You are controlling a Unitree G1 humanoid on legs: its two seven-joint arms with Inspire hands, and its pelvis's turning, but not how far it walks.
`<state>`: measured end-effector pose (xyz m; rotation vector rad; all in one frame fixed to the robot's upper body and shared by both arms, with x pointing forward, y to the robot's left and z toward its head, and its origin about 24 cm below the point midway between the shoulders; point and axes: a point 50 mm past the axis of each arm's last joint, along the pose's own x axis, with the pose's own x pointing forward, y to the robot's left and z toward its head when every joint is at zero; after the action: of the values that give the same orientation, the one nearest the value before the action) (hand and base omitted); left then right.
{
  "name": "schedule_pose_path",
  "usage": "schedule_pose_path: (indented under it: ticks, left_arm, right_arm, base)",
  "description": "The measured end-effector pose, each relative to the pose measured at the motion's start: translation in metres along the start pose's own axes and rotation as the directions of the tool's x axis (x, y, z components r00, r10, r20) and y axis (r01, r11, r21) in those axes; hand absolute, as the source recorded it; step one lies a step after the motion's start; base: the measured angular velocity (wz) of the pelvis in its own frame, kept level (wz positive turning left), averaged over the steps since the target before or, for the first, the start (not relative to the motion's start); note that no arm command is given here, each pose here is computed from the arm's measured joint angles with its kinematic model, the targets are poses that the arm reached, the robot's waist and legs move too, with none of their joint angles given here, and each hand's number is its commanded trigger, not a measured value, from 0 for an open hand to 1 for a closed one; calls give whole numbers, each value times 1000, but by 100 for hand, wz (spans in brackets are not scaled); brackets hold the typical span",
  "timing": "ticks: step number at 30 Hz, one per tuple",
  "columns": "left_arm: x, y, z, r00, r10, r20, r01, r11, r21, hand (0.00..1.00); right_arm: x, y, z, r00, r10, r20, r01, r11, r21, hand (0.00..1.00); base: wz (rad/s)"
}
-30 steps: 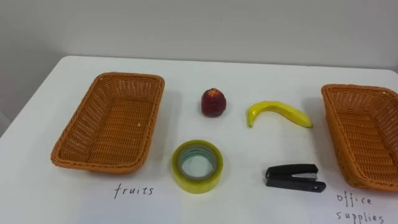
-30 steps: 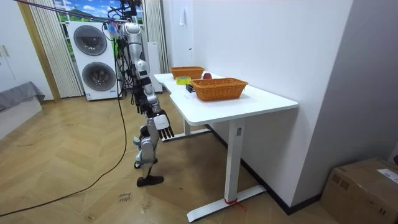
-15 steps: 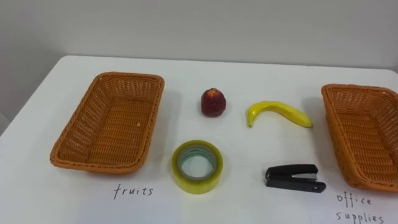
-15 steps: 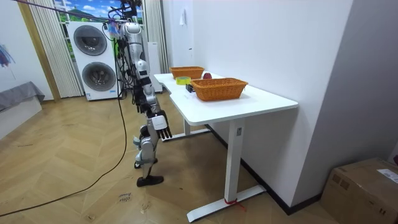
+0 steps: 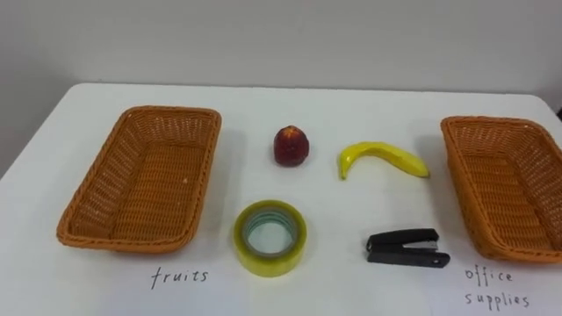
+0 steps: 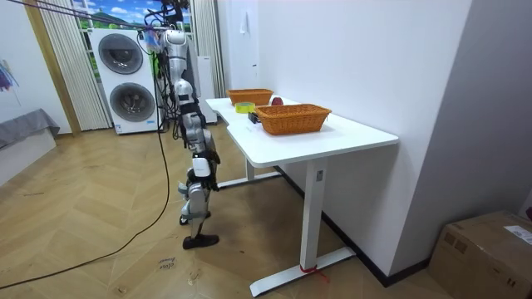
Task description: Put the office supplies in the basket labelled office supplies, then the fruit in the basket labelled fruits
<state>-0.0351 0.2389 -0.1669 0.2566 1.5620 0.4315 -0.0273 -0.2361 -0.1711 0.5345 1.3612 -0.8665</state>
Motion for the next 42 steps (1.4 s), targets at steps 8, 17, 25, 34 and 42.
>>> schedule_pose_path:
  ticks: [8, 17, 25, 34, 42]
  left_arm:
    - [3, 21, 2, 997, 83, 7, -82, 993, -81, 0]
    - [3, 30, 1, 993, 114, 16, -110, 978, -176, 0]
    - [3, 36, -1, 990, 139, 13, -134, 970, -202, 0]
    - [2, 44, 5, 985, 162, 61, -147, 970, -194, 0]
    - [1, 46, 17, 977, 167, 132, -146, 977, -156, 0]
  right_arm:
    - [-3, -35, -3, 988, -151, -27, 151, 928, 341, 0]
    - [-6, -40, 32, 959, -283, -29, 245, 767, 593, 0]
    - [-30, -42, 116, 893, -429, 138, 188, 632, 752, 0]
    - [-92, -34, 192, 709, -594, 381, 55, 584, 810, 0]
    - [-164, -26, 231, 410, -693, 593, -94, 614, 783, 0]
  base:
    - [-10]
    - [-9]
    - [-2]
    - [-2]
    - [0]
